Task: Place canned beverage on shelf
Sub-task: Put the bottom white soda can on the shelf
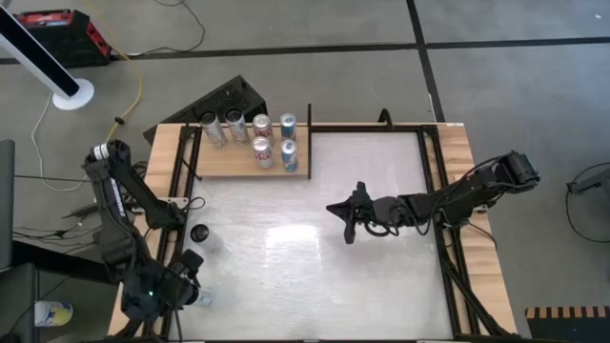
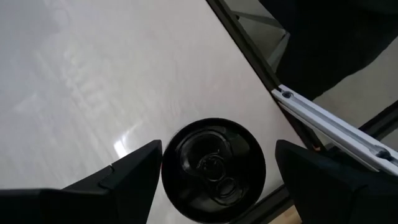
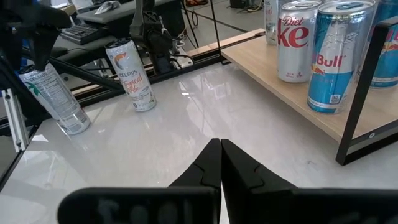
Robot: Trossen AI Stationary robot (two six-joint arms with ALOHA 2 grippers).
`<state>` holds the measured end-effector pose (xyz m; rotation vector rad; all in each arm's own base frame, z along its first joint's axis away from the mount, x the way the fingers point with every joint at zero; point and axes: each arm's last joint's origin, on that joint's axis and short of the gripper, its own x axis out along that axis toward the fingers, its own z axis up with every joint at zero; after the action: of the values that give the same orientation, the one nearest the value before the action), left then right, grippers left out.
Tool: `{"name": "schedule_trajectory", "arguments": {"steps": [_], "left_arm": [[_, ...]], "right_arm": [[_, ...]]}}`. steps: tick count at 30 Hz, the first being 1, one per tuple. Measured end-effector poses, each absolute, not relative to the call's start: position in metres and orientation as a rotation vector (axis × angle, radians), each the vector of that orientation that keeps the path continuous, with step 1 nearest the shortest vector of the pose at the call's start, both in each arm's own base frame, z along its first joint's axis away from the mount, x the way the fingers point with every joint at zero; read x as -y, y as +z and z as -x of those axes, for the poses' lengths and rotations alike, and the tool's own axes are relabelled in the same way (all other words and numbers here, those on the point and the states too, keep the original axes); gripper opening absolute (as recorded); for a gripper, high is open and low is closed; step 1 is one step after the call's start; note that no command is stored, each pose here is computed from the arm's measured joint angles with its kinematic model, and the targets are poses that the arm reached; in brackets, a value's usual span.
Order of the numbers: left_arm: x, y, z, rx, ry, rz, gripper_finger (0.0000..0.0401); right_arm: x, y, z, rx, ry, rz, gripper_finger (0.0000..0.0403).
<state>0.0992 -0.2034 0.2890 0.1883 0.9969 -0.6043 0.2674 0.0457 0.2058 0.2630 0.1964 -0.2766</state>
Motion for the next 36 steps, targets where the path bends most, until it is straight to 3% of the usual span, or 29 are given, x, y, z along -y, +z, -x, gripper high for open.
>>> {"name": "schedule_trajectory", "arguments": {"steps": [18, 27, 36], "left_arm": [[0.21, 0.279, -0.104, -1.048, -0.563, -0.174, 0.0295], [0.204, 0.278, -0.112, -1.109, -0.557, -0.144, 0.0235], [0.194, 0.306, -0.139, -0.998, -0.616, -0.226, 0.0234]], "right_arm": [[-0.053, 0.206, -0.266, -0.202, -0.25, -0.256, 0.0027], [-0.056, 0.205, -0.265, -0.21, -0.238, -0.248, 0.0027], [-0.056, 0.205, -0.265, -0.218, -0.224, -0.199, 0.0027]]}}
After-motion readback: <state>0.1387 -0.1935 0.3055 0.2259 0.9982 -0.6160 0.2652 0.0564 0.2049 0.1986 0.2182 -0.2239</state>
